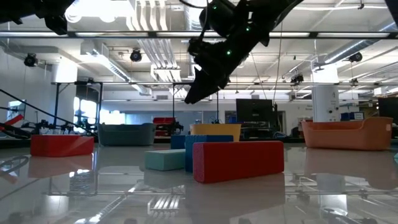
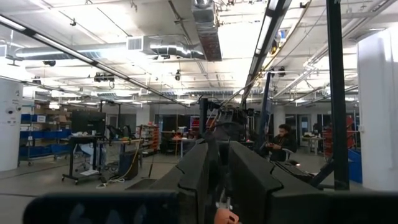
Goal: Sort & place blocks by color
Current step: Put the blue block into the orange bin
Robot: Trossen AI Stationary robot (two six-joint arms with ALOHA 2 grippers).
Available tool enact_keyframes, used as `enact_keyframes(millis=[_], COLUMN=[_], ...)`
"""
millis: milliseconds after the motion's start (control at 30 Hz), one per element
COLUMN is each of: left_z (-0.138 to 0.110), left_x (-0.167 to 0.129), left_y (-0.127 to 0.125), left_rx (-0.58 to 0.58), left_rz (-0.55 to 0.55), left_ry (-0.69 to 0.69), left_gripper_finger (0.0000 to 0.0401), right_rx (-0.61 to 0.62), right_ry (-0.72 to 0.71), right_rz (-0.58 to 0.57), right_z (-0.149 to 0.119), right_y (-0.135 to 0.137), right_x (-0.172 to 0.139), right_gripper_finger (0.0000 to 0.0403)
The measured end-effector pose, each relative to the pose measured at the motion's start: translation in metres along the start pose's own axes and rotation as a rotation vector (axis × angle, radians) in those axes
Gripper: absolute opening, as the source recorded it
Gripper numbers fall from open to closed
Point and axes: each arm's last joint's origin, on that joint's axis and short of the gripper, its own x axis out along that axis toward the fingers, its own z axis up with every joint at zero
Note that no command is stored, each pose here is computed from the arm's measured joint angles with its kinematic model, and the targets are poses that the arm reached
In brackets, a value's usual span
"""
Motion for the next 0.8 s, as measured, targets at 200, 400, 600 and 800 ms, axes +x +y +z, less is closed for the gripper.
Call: enact_keyframes(millis=[200,400,600,800], left_z=[0.0,0.0,0.0,0.0], left_x=[0.0,0.0,0.0,0.0], left_y=[0.0,0.0,0.0,0.0], left_rx=[0.0,0.0,0.0,0.0], left_rz=[0.0,0.0,-0.001,0.003], left_ry=[0.0,0.0,0.001,0.001], left_gripper_finger=[0.0049,0.0049,0.0049,0.0049], right_rx=[0.071,0.115,0.126,0.145], right_ry=[0.055,0.109,0.118,0.129], right_rz=[0.003,0.003,0.014,0.013], right_z=[-0.008,-0.021,-0.026,-0.034], right_y=[0.004,0.006,0.009,0.011], right_x=[0.021,0.039,0.049,0.062], right_gripper_finger=[0.0272,0.0253,0.0238,0.0235])
